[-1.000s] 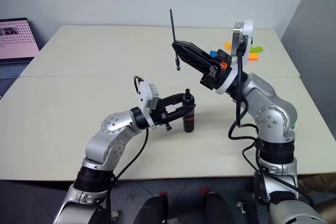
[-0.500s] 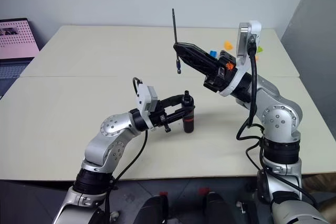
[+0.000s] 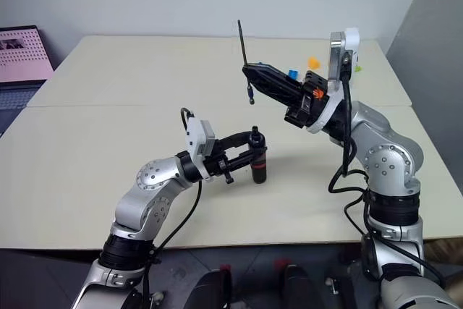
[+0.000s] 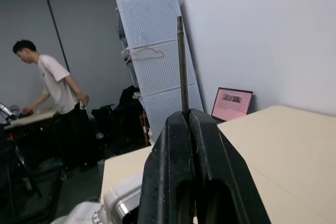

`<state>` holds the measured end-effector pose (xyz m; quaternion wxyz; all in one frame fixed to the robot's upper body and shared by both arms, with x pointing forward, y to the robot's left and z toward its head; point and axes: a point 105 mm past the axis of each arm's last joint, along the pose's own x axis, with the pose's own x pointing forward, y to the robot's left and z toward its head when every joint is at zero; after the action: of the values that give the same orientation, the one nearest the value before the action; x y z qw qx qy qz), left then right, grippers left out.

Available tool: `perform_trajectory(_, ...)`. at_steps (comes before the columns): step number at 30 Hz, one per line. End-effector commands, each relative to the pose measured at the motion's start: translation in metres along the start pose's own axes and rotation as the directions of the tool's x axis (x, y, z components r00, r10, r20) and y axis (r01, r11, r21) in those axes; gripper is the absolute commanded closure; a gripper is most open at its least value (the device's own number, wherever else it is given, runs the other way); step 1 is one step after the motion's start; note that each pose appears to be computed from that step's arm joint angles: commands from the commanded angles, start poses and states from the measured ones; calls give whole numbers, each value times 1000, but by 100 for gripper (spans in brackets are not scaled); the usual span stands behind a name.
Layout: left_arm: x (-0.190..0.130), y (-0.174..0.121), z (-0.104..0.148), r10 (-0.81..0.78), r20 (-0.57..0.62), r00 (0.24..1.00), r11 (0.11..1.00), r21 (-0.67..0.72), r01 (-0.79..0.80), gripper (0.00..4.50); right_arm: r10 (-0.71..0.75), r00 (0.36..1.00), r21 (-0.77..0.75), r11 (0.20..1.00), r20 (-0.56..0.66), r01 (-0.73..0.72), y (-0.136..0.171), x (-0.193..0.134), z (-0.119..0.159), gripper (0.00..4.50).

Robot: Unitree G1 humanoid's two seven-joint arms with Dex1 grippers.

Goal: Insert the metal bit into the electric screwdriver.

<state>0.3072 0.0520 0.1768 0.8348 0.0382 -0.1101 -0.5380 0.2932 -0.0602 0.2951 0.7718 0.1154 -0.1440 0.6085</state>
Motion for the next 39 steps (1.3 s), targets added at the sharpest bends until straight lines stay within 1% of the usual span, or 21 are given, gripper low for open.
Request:
perform_trajectory(1, 0, -7, 1, -10, 6, 1000, 1000, 7, 10, 287, 28, 1000, -67, 997, -6, -28, 10, 2, -1, 450)
perform_trajectory(14, -2, -6, 4, -18, 8, 1000, 1000, -1, 18, 287, 37, 999, -53, 998, -2, -37, 15, 2, -2, 450)
perform_trajectory(20, -4, -4, 5, -33, 0, 999, 999, -5, 33, 287, 38, 999, -80, 996, -19, -39, 8, -3, -6, 450)
perform_trajectory(24, -4, -4, 5, -36, -4, 999, 999, -6, 36, 287, 57, 998, -95, 994, 10, -56, 6, -6, -4, 450)
perform_trajectory(27, -4, -3, 5, -35, -7, 999, 999, -7, 35, 287, 89, 996, -82, 993, 8, -88, 4, -8, -5, 450)
perform_trajectory(30, -4, -2, 5, -34, -9, 999, 999, -7, 34, 287, 107, 994, -119, 988, 28, -103, 4, -9, -5, 450)
perform_trajectory(33, -5, -2, 4, -32, -12, 999, 999, -8, 32, 287, 114, 988, -147, 984, 105, -98, 3, -9, -3, 450)
perform_trajectory(39, -5, -1, 3, -33, -19, 999, 999, -7, 33, 287, 151, 982, -144, 980, 110, -135, 5, -9, -14, 450)
